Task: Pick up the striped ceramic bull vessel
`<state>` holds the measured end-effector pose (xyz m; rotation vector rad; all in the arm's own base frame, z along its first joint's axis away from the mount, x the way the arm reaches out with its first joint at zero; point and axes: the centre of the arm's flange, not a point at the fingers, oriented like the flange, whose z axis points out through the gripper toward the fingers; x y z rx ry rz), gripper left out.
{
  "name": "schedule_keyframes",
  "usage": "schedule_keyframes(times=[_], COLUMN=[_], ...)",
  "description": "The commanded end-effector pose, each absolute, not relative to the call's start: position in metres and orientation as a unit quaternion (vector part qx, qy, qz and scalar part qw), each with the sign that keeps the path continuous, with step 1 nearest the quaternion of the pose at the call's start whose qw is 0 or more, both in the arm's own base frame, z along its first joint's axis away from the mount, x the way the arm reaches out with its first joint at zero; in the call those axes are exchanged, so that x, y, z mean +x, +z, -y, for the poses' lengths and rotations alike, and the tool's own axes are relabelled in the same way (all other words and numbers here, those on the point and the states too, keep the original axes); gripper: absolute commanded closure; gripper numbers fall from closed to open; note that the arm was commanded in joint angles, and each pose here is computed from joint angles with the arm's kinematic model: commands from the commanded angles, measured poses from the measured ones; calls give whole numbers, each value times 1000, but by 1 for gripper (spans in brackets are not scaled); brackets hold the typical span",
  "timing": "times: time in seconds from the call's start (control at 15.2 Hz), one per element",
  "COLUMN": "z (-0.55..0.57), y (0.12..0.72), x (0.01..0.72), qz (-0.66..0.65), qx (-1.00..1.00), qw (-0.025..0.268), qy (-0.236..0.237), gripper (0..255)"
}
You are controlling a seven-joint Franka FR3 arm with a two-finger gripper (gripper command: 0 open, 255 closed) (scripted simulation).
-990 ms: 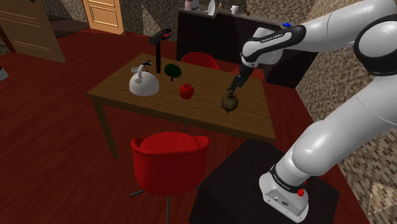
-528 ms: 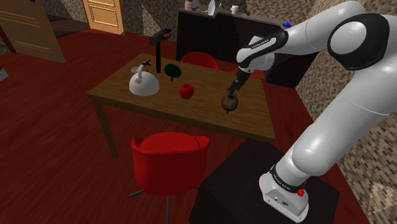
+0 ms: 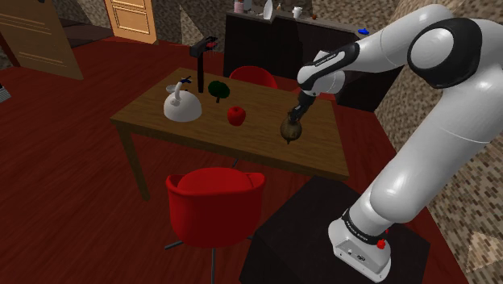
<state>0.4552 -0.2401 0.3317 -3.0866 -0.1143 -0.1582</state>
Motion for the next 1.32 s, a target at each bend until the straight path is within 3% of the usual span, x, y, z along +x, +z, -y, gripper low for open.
schedule_keyframes(times=[0.0,0.33,1.25], z=[240,241,241], y=[331,331,405], x=[455,455,455], qz=[37,37,37], qx=[-998,-998,-998], qw=[25,25,25], qy=[-50,-50,-50], gripper=[255,255,255])
